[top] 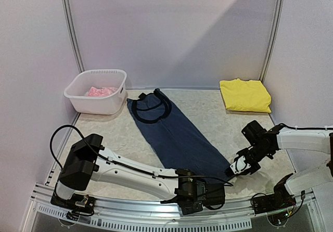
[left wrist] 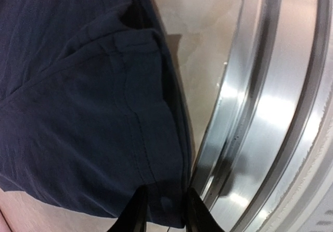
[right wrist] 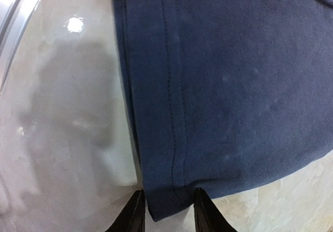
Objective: Fold and stack the mixed laundry pile
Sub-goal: Pick up the rectangle-folded tank top from the center of the board.
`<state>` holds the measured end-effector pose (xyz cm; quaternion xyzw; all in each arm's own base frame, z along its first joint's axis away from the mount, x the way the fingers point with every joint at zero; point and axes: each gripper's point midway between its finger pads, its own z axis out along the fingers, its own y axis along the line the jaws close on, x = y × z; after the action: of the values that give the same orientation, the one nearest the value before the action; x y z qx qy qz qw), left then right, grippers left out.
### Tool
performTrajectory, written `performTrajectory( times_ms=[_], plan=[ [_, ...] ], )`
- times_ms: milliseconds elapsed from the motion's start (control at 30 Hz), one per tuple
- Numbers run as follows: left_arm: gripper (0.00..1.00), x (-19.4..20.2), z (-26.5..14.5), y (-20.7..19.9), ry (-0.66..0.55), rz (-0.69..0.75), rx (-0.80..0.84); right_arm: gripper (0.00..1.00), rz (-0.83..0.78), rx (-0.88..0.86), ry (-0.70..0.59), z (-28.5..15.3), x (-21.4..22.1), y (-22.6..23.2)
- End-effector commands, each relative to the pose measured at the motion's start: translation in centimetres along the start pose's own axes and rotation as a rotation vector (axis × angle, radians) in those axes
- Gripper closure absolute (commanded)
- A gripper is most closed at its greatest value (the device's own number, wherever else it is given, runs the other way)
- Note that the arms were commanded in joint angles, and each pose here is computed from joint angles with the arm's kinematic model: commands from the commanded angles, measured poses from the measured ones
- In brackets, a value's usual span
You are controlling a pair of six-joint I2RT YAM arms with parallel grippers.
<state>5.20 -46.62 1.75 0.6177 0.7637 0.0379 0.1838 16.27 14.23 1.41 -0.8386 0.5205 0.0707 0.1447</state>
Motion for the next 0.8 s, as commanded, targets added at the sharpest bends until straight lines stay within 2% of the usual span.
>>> performTrajectory(
  times_ms=[0,67,100,133,500,767],
  plan=[
    [0.78,0.8,1.6,0.1,0.055,0.017,0.016,0.78,0.0,0.015,0.051,1.2,1.0,0.4],
    [0.86,0.8,1.6,0.1,0.057,0.024,0.016,0.92,0.004,0.014,0.055,1.1,1.0,0.4],
    [0.9,0.8,1.6,0.1,0.059,0.031,0.015,0.95,0.009,0.011,0.055,1.0,1.0,0.4],
    [0.99,0.6,1.5,0.0,0.056,0.038,0.016,0.97,0.011,0.008,0.056,0.8,1.0,0.5],
    [1.0,-2.1,-3.5,1.1,-0.058,-0.043,0.043,0.99,0.012,0.033,0.033,-5.0,-0.9,0.6],
    [1.0,-3.0,-6.9,4.6,-0.12,-0.163,0.005,0.99,0.081,0.102,-0.021,-8.6,-2.9,-4.3]
  ],
)
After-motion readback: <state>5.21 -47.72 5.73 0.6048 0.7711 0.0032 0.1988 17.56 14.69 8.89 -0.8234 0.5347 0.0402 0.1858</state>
